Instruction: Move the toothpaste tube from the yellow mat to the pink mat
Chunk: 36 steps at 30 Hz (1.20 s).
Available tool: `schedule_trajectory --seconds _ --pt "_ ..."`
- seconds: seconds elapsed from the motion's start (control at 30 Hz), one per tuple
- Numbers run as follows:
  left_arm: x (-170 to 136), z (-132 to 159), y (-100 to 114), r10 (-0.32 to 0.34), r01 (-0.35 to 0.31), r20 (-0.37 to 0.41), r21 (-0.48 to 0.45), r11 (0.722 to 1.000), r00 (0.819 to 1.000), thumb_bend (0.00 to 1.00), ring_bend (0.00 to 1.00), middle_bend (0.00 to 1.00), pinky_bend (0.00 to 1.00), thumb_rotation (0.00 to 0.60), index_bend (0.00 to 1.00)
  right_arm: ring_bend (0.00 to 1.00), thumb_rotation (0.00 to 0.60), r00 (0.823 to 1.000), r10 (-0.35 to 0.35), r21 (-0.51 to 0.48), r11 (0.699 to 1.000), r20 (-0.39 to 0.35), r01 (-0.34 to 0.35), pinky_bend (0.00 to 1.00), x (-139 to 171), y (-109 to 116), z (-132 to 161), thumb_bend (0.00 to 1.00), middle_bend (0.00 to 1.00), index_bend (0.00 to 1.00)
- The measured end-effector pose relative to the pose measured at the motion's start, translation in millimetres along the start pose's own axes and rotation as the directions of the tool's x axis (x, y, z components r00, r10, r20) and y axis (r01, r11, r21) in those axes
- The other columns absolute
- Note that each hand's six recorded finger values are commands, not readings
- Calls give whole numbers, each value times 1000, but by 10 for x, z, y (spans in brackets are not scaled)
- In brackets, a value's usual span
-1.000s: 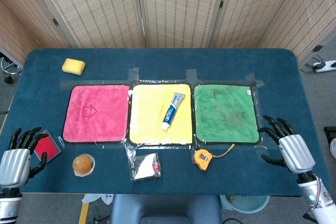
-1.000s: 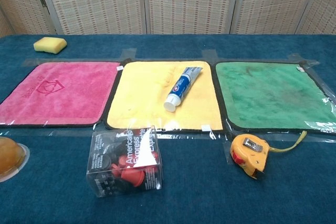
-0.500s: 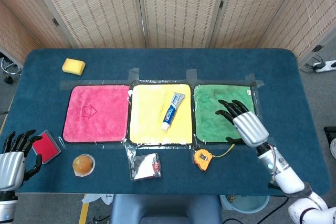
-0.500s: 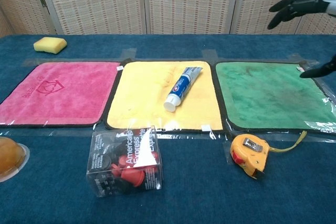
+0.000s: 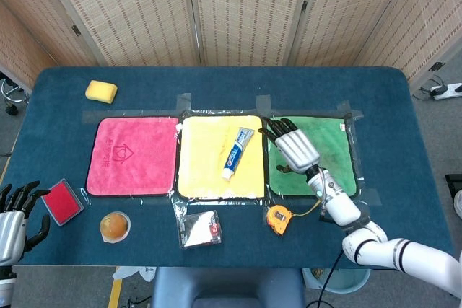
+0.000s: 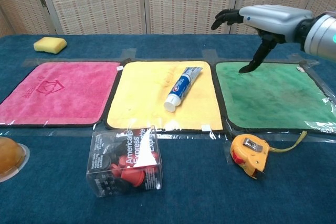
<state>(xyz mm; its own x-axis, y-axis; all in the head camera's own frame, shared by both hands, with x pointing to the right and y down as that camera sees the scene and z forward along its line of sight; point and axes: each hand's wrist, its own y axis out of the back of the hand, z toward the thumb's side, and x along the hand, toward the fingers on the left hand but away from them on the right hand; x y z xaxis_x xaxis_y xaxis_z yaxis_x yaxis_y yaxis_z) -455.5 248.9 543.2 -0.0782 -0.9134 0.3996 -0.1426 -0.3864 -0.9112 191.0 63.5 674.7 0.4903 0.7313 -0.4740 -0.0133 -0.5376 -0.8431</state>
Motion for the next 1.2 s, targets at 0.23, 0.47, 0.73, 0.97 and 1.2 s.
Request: schedule_trajectory --seconds 0.23,0.47,0.73,0.97,1.2 --pt "-2 -24 -10 -4 4 -6 0 1000 1000 537 182 175 57 600 297 29 600 1000 11 23 1000 1 -11 13 -439 -132 185 151 1 22" --pt "0 -61 -11 0 0 -15 -4 1000 1000 537 182 175 57 600 300 0 600 1000 25 35 999 0 -25 0 -745 -236 359 151 0 0" --pt "-21 -120 -39 -8 8 -32 -7 1000 999 537 182 175 57 600 301 0 600 999 54 109 993 -2 -54 0 -972 -399 488 151 0 0" --pt "-23 -154 -33 -4 3 -42 -8 1000 999 537 183 175 57 600 301 0 600 997 76 119 990 29 -79 0 -1058 -509 426 152 0 0" --pt "-21 -153 -47 -8 8 -43 -8 1000 999 537 183 175 57 600 301 0 600 994 99 132 986 43 -103 0 -1127 -633 433 151 0 0"
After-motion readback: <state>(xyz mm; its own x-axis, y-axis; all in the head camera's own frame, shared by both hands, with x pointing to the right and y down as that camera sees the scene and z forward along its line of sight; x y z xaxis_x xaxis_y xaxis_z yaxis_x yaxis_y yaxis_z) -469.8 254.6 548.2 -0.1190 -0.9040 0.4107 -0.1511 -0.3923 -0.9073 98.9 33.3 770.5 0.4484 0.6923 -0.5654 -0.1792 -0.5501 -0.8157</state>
